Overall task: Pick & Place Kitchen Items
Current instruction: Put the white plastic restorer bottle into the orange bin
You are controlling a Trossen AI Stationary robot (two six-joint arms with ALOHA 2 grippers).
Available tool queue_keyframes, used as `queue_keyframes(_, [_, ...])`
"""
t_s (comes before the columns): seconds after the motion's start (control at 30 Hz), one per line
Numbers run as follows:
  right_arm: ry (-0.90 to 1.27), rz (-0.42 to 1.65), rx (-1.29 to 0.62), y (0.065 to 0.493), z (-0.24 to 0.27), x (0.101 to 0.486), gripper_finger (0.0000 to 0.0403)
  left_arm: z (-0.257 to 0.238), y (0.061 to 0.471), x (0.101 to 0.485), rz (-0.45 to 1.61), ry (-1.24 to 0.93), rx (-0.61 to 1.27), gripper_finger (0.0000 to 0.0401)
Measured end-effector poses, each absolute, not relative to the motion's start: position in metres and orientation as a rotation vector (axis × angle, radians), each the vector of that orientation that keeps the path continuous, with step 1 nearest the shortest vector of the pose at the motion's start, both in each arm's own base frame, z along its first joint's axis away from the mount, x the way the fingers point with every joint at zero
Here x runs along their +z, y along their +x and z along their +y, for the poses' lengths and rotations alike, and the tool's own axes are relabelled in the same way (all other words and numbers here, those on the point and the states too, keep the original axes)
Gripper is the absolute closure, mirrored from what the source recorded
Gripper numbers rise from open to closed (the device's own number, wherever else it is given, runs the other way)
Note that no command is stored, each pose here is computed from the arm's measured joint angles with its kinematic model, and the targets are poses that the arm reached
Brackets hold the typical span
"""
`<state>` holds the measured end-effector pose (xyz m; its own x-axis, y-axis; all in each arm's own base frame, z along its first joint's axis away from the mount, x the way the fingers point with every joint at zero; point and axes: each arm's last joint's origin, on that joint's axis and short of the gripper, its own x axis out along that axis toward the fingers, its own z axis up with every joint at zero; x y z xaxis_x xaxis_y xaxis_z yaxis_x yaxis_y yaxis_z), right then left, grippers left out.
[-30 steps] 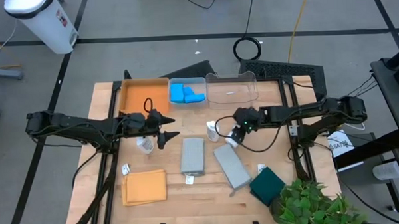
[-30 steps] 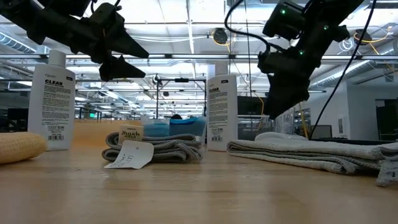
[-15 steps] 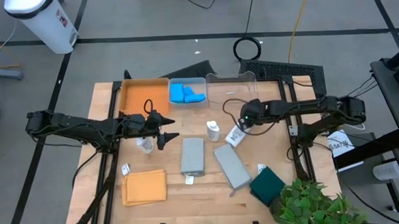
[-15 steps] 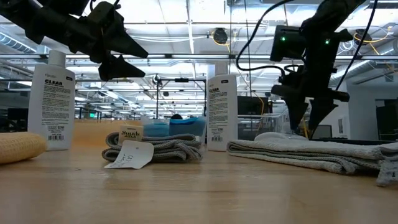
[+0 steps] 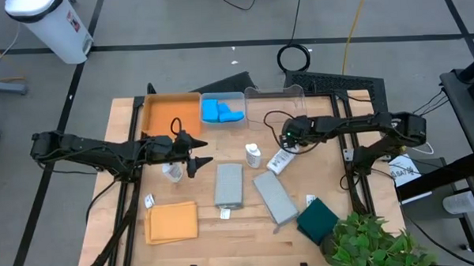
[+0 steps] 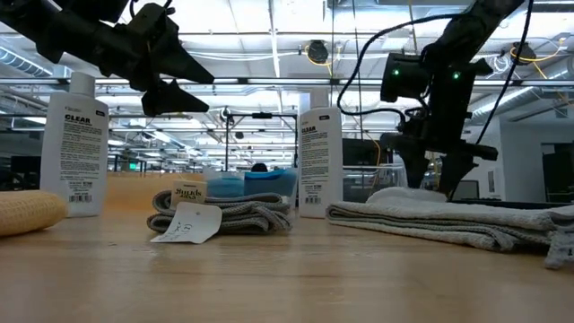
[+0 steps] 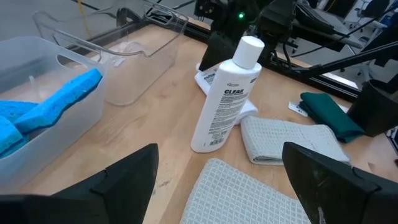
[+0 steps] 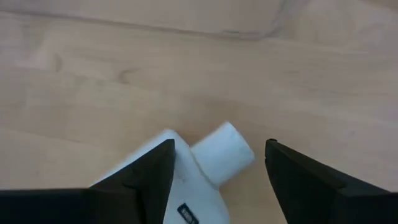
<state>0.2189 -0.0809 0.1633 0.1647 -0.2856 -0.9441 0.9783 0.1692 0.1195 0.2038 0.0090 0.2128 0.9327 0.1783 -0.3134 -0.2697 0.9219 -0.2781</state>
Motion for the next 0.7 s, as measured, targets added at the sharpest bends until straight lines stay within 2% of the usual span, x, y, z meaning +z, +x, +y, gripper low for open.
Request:
queue_keyframes(0.3, [0.951,0.988,-1.075,0.23,-0.084,0.147,0.0203,0.009,0.204,0.213,0.287,-0.324,0.232,0.0054])
queue_keyframes(0.43, [0.872,0.965,-0.998,0.236,-0.087,0.148,0.0216,0.009,0.204,0.213,0.288,-0.321,0.233,0.0054])
queue_keyframes(0.7, [0.749,0.972,-0.699,0.23,-0.085,0.175,0.0238,0.009,0.204,0.213,0.289,-0.32,0.233,0.0054])
